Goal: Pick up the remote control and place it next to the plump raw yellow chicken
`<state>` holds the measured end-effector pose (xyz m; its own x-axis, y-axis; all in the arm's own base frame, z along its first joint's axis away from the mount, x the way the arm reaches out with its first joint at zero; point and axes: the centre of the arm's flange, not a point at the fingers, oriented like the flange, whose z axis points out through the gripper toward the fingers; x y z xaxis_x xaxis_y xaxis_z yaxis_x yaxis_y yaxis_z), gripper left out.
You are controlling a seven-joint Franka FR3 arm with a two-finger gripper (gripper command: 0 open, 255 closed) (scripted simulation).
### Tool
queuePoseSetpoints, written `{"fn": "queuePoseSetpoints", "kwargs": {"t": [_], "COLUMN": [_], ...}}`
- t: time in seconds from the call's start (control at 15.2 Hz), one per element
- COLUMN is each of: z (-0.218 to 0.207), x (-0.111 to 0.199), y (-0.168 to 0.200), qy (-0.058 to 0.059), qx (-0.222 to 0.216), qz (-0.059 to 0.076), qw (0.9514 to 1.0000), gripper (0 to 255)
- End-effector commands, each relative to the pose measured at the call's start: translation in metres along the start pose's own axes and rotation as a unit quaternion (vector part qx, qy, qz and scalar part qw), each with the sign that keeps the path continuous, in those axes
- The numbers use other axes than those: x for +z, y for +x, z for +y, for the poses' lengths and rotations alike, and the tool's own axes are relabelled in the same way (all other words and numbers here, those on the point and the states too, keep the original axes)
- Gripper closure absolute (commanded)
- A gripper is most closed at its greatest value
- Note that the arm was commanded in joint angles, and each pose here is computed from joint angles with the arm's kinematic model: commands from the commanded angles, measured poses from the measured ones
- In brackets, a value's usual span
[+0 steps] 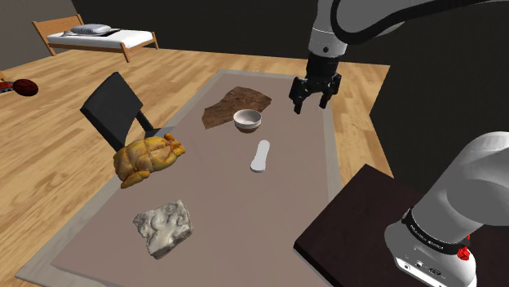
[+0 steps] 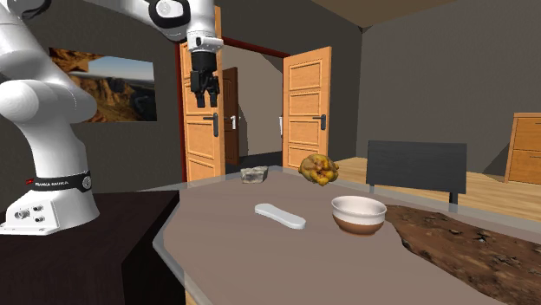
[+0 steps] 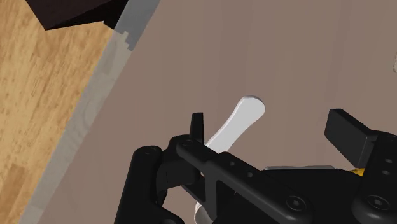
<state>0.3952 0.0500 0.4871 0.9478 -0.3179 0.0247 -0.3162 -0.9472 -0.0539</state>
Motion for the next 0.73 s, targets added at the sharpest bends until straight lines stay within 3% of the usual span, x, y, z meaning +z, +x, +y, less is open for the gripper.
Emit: {"fn": "queuePoseSetpoints", "kwargs": {"t": [0.0, 0.66], "z": [-0.006, -0.028], "x": [0.023, 0.131], "y": [0.015, 0.088], "qy": [-0.001, -0.008], "qx": [0.02, 0.115], "qz": [0.0, -0.002], "qw": [0.9998, 0.9934], "gripper": [0, 0]}}
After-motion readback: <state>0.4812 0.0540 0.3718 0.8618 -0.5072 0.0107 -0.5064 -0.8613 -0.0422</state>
